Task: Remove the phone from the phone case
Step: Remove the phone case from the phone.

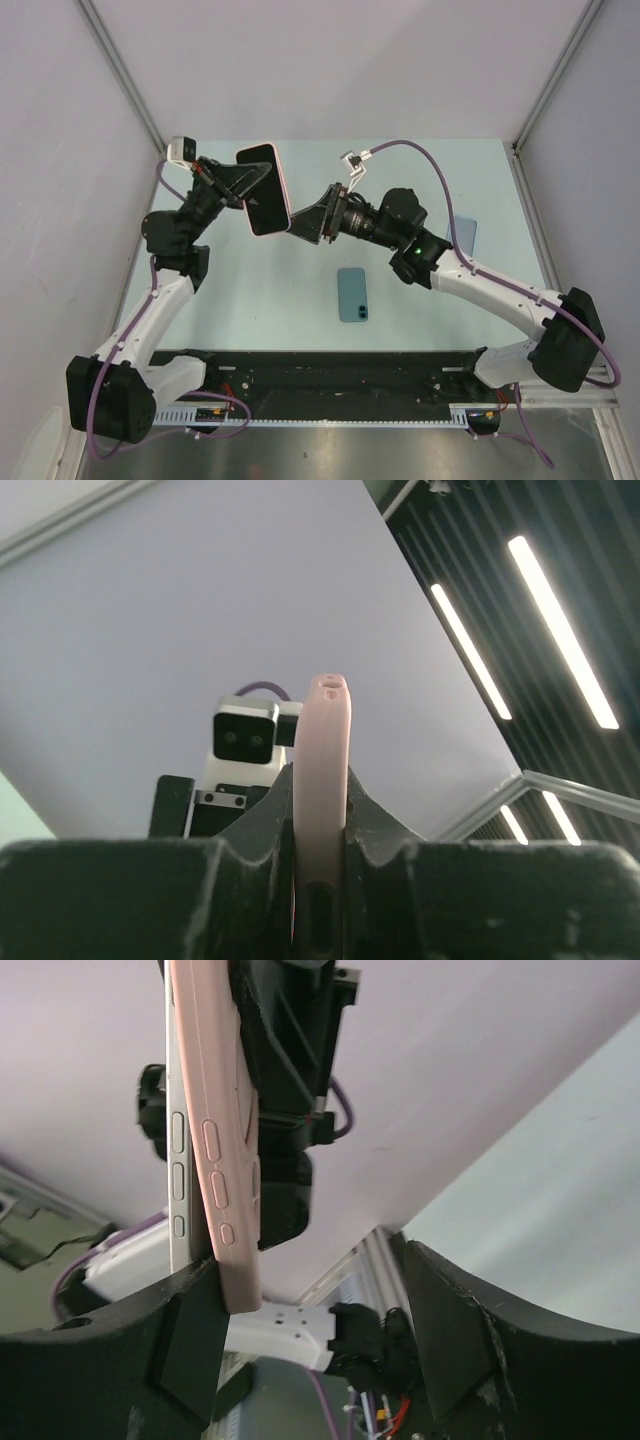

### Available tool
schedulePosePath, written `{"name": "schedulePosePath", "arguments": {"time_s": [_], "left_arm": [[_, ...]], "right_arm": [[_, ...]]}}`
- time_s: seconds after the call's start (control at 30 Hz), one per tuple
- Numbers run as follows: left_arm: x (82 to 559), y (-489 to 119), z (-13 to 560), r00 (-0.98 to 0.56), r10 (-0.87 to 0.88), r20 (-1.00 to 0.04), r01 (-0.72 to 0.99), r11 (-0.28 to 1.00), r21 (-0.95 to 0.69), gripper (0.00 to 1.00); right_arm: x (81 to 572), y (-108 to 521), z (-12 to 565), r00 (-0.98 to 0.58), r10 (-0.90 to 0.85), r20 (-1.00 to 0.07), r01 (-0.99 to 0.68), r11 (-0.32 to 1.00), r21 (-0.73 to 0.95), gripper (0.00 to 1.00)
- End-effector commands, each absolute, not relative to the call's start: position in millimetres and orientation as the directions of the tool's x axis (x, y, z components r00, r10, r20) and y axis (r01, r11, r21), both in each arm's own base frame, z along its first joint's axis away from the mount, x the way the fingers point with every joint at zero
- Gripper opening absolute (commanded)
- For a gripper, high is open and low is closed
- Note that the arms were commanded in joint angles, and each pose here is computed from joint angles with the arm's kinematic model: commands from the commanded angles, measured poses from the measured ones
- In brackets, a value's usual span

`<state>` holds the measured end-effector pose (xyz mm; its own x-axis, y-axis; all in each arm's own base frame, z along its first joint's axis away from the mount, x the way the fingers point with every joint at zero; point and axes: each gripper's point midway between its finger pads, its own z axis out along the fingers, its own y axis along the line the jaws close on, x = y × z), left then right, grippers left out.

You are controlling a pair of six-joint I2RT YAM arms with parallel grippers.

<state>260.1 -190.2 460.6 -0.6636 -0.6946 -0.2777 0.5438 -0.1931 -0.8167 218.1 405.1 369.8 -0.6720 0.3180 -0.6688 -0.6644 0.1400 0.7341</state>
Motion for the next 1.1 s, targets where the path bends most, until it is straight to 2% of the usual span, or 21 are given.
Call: {"name": "schedulePosePath", "arguments": {"time_s": [0.0,0.3,0.6,0.7,0.73,0.8,0.83,0.93,1.0,1.07], "left_arm": [[198.0,-190.9,506.5,-0.746,-0.61,-0.266,0.586,-0.411,-0.699,0.0],[211.0,-196.5,469.2,-0.759,-0.604,-0.243,0.543,-0.381,-0.748,0.0],[216.9,-200.6,445.0,-0.774,-0.59,-0.23,0.516,-0.378,-0.768,0.0],[219.6,-202.2,437.2,-0.768,-0.595,-0.236,0.514,-0.354,-0.781,0.0],[220.5,-202.5,436.0,-0.767,-0.596,-0.237,0.514,-0.352,-0.782,0.0],[221.5,-203.2,434.3,-0.764,-0.598,-0.244,0.519,-0.343,-0.783,0.0],[222.6,-203.8,433.4,-0.763,-0.598,-0.246,0.518,-0.337,-0.786,0.0],[226.6,-206.1,429.2,-0.762,-0.596,-0.254,0.512,-0.314,-0.799,0.0],[227.8,-207.0,428.7,-0.763,-0.591,-0.263,0.515,-0.309,-0.8,0.0],[232.3,-208.5,423.6,-0.767,-0.587,-0.26,0.503,-0.298,-0.811,0.06]], "right_arm": [[204.5,425.0,307.8,-0.8,0.161,-0.578,-0.57,0.098,0.816,0.71],[241.5,419.3,324.6,-0.783,0.3,-0.545,-0.549,0.077,0.832,0.68],[251.2,430.5,328.2,-0.808,0.319,-0.496,-0.524,-0.002,0.852,0.63],[249.0,430.4,332.7,-0.809,0.315,-0.497,-0.53,-0.025,0.848,0.53],[249.0,429.9,332.4,-0.809,0.312,-0.498,-0.53,-0.023,0.848,0.42],[246.5,428.3,334.3,-0.807,0.306,-0.505,-0.536,-0.021,0.844,0.28],[245.7,427.7,332.5,-0.811,0.299,-0.503,-0.53,-0.011,0.848,0.14],[243.7,422.8,336.6,-0.814,0.294,-0.5,-0.527,-0.012,0.85,0.0],[243.9,415.7,342.2,-0.806,0.312,-0.502,-0.533,-0.015,0.846,0.0],[250.6,409.9,341.3,-0.794,0.335,-0.507,-0.532,0.02,0.847,0.0]]}}
